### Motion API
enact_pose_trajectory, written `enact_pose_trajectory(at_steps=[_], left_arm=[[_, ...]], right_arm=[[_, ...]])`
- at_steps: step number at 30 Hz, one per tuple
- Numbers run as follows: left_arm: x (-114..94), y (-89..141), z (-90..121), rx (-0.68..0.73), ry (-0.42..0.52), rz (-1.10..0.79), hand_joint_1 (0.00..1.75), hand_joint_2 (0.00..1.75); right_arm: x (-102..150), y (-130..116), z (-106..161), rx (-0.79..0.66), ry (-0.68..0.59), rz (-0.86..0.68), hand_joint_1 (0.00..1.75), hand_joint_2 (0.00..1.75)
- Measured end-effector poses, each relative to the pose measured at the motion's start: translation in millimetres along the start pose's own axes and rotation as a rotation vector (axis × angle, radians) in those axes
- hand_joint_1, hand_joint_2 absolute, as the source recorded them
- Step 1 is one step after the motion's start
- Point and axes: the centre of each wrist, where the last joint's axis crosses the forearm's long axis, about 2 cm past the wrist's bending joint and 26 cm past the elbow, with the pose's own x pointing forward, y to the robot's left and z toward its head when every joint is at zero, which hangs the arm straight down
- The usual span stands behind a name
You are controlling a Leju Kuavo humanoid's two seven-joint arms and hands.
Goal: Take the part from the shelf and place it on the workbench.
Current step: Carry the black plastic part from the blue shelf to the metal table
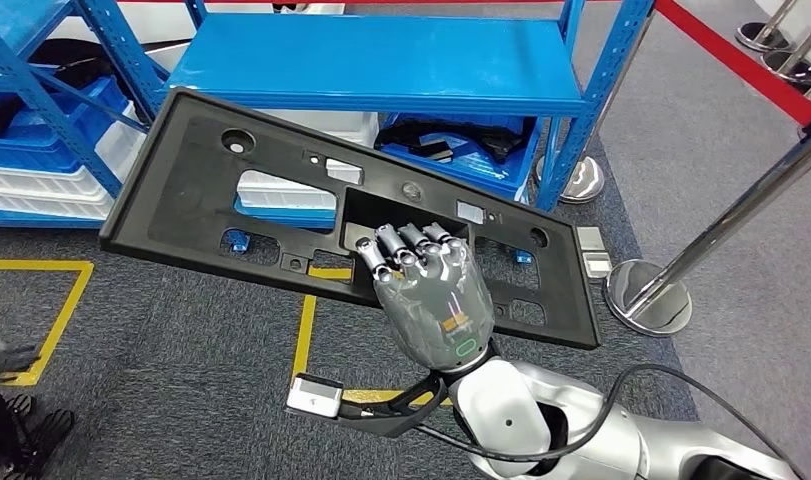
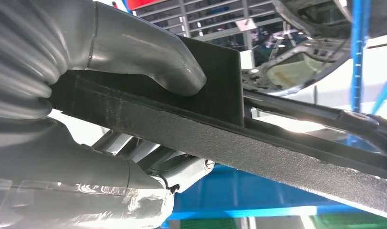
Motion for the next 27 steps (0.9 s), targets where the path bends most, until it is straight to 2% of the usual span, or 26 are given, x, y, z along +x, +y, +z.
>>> enact_pose_trajectory(at_steps=[27], left_arm=[[-0.4,1.1,-0.3,0.001,-0.005,-0.004,0.0,1.75]], right_arm=[[-0.7,1.6,-1.1,0.004,-0.007,0.007,1.75,1.75]])
